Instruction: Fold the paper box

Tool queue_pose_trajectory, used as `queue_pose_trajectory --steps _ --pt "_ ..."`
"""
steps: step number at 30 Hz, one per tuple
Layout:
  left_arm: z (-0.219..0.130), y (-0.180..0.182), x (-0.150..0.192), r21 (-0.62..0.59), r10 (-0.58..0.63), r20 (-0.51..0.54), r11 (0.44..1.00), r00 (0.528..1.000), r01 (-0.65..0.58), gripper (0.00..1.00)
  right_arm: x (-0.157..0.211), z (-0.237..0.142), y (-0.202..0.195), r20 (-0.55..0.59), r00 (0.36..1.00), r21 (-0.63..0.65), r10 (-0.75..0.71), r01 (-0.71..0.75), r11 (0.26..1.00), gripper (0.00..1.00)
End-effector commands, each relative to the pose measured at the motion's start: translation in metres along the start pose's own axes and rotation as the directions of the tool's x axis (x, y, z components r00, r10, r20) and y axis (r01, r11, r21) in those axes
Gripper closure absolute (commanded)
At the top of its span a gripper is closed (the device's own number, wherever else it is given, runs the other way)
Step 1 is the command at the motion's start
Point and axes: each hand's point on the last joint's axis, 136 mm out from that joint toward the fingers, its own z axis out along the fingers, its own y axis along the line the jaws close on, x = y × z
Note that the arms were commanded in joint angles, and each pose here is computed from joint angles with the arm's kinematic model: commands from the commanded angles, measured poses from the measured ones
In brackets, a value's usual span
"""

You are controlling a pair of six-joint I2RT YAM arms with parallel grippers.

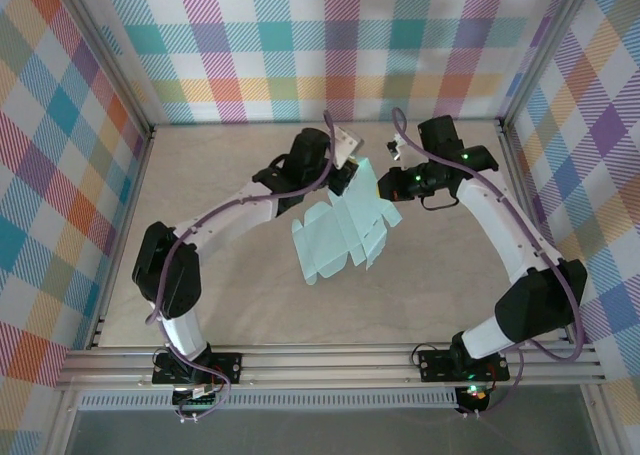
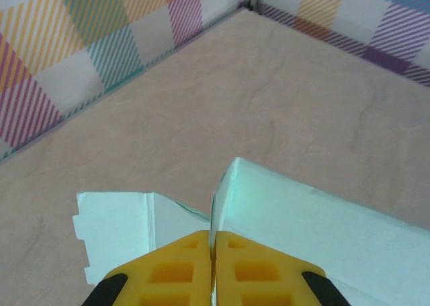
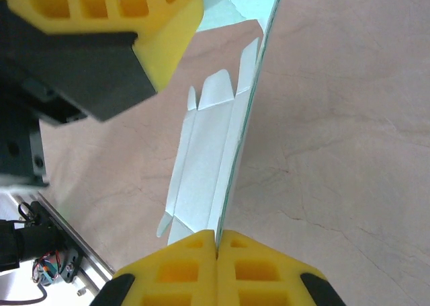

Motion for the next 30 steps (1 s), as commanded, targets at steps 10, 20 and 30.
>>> queue_pose_trajectory --steps 10,20,30 --pt "-0.008 -0.046 -0.007 0.14 0.08 0.039 0.987 0.996 -0.084 0.89 0.002 -0.013 0.031 0.03 0.996 -0.118 -0.079 0.082 0.99 1.0" --pt "-0.005 -0.078 -0.007 0.051 0.083 0.07 0.995 0.994 -0.087 0.74 0.003 -0.012 0.027 0.03 0.996 -0.098 -0.087 0.089 0.991 1.0" --pt "-0.052 -0.045 -0.035 0.091 0.0 0.15 0.996 0.989 -0.014 0.22 0.009 -0.008 0.019 0.036 0.989 -0.091 -0.144 0.147 0.985 1.0"
